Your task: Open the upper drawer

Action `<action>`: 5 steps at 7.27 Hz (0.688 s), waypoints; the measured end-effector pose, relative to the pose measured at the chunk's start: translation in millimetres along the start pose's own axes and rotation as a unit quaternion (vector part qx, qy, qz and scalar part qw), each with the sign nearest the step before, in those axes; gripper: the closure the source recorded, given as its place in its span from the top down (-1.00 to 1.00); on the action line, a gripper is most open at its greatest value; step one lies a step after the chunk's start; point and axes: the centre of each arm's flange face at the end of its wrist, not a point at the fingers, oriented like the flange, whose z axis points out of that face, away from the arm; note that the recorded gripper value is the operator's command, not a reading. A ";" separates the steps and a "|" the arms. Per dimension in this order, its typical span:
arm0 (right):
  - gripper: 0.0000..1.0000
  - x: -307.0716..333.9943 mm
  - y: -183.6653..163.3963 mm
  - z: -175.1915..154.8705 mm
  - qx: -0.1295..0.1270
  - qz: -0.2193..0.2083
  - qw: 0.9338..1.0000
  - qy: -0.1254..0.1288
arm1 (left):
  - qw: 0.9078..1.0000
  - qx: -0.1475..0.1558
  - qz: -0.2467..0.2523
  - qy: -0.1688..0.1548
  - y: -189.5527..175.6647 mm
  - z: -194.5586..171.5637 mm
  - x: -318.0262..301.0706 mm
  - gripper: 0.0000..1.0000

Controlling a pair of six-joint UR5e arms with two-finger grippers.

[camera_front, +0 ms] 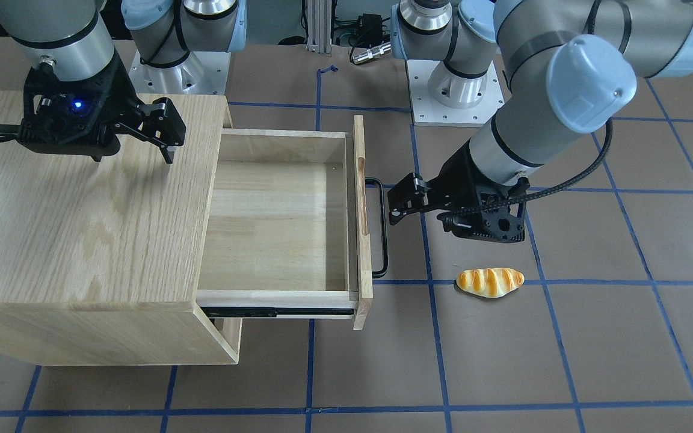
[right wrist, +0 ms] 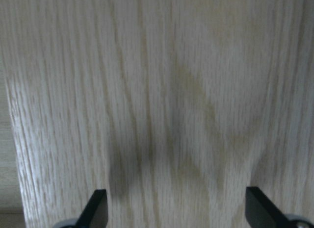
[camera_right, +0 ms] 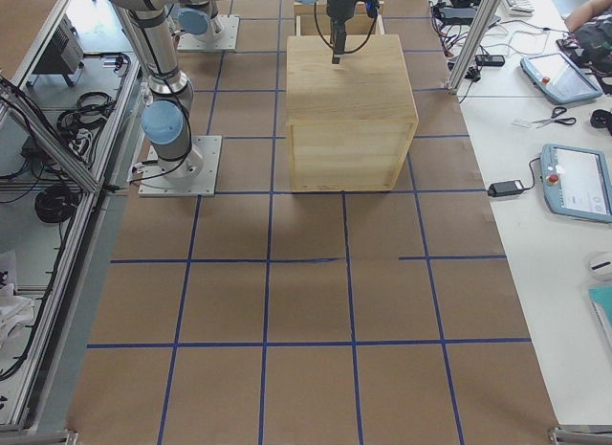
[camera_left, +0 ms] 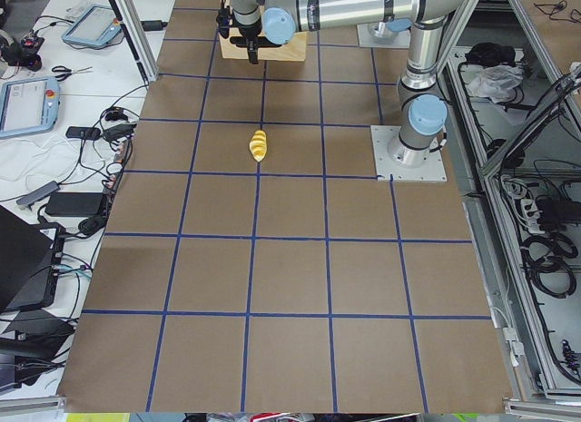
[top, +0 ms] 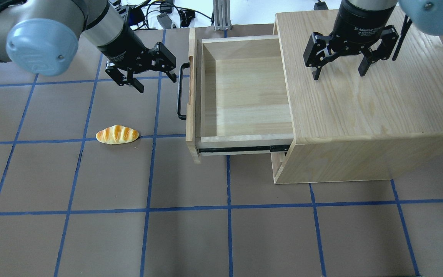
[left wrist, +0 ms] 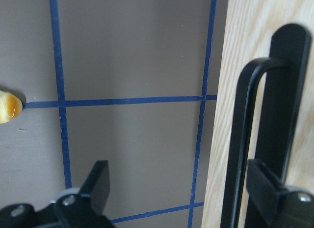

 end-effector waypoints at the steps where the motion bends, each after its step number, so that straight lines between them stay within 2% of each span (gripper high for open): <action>1: 1.00 0.0 0.0 -0.1 0.000 0.000 1.000 0.000 | 1.000 0.004 -0.005 -0.017 5.3 -23.7 -4.3 1.00; 2: 1.00 0.0 0.0 -0.1 0.000 0.000 1.000 0.000 | 0.999 0.011 -0.007 -0.050 11.5 -48.9 -11.6 1.00; 4: 1.00 0.2 -0.1 -0.2 0.000 0.000 1.000 0.000 | 0.991 0.018 0.003 -0.135 47.0 -109.6 -15.4 1.00; 5: 1.00 0.3 -0.1 0.0 0.000 0.001 1.000 0.000 | 0.988 0.029 0.013 -0.153 67.3 -133.4 -11.7 1.00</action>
